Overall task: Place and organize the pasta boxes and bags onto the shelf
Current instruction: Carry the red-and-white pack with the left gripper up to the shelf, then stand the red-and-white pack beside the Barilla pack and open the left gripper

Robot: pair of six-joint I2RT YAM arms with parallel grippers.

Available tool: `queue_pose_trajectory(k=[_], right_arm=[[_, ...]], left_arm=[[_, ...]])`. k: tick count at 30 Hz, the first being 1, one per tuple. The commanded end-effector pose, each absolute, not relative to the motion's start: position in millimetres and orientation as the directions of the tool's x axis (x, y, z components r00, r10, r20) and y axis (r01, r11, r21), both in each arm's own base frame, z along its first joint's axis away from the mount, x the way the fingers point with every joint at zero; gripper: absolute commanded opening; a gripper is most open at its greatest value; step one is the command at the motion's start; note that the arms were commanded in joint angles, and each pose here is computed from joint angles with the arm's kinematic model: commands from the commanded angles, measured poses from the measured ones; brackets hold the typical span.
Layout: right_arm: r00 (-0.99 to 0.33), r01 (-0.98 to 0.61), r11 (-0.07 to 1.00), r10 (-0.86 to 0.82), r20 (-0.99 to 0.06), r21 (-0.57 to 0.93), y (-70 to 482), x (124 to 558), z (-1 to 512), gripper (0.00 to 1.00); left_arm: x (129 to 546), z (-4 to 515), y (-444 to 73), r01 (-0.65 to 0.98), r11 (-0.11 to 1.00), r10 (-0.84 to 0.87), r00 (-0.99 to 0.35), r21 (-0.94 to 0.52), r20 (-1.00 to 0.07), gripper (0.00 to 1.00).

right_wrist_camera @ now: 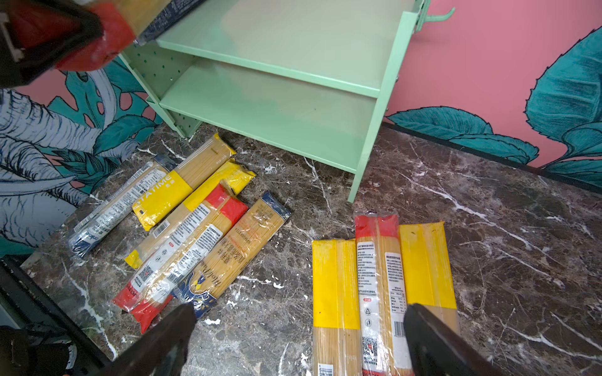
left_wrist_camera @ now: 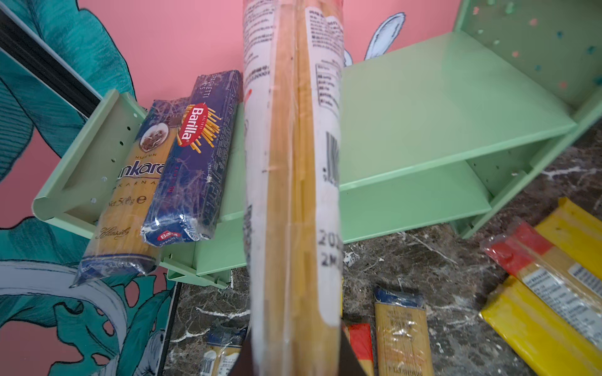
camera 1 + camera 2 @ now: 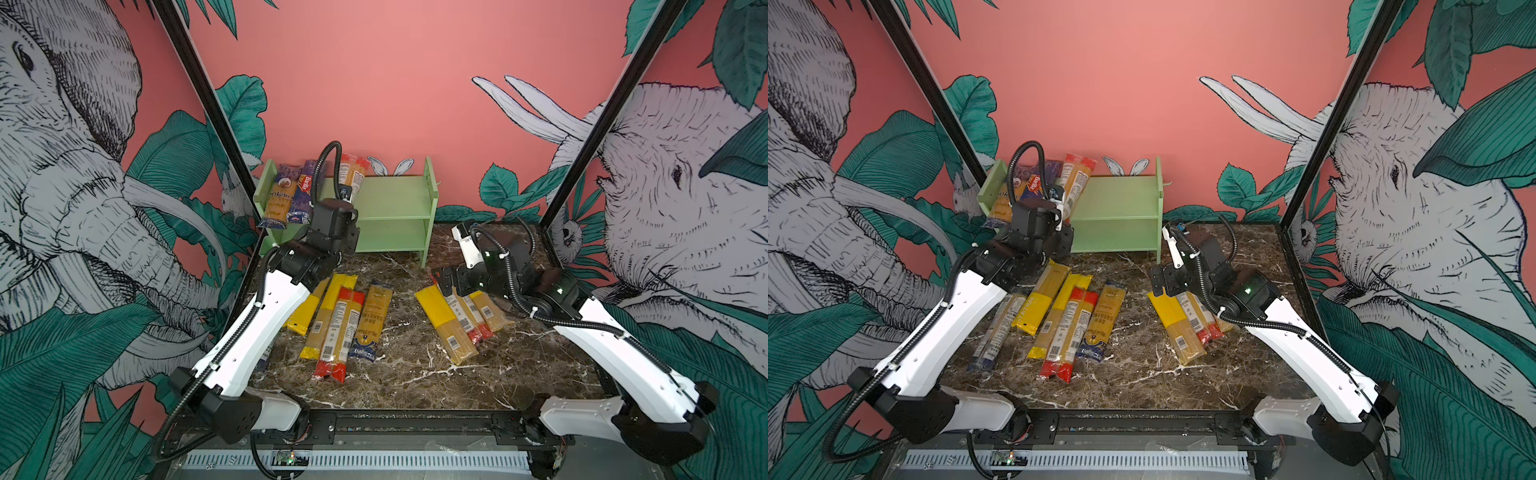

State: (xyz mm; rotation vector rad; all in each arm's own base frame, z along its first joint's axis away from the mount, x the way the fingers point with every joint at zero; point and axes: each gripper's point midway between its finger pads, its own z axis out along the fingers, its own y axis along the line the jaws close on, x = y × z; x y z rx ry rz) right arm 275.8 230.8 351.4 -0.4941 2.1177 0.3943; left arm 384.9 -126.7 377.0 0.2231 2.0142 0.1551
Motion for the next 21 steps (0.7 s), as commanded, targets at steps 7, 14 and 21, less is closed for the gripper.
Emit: queue_pose_trajectory(k=[7, 14, 21], right_arm=[[-0.508, -0.500, 0.855, -0.165, -0.845, 0.133, 244, 295, 362, 0.99], [-0.518, -0.514, 0.844, -0.164, -0.839, 0.153, 258, 308, 365, 0.99], [-0.524, -0.515, 0.843, -0.169, -0.834, 0.153, 263, 317, 365, 0.99]], left_arm=[[435, 456, -102, 0.001, 0.999, -0.032, -0.223, -0.034, -0.974, 0.00], [463, 450, -100, -0.002, 0.997, -0.075, -0.234, -0.077, -0.969, 0.00], [484, 434, -93, -0.020, 0.995, -0.104, -0.258, -0.102, -0.961, 0.00]])
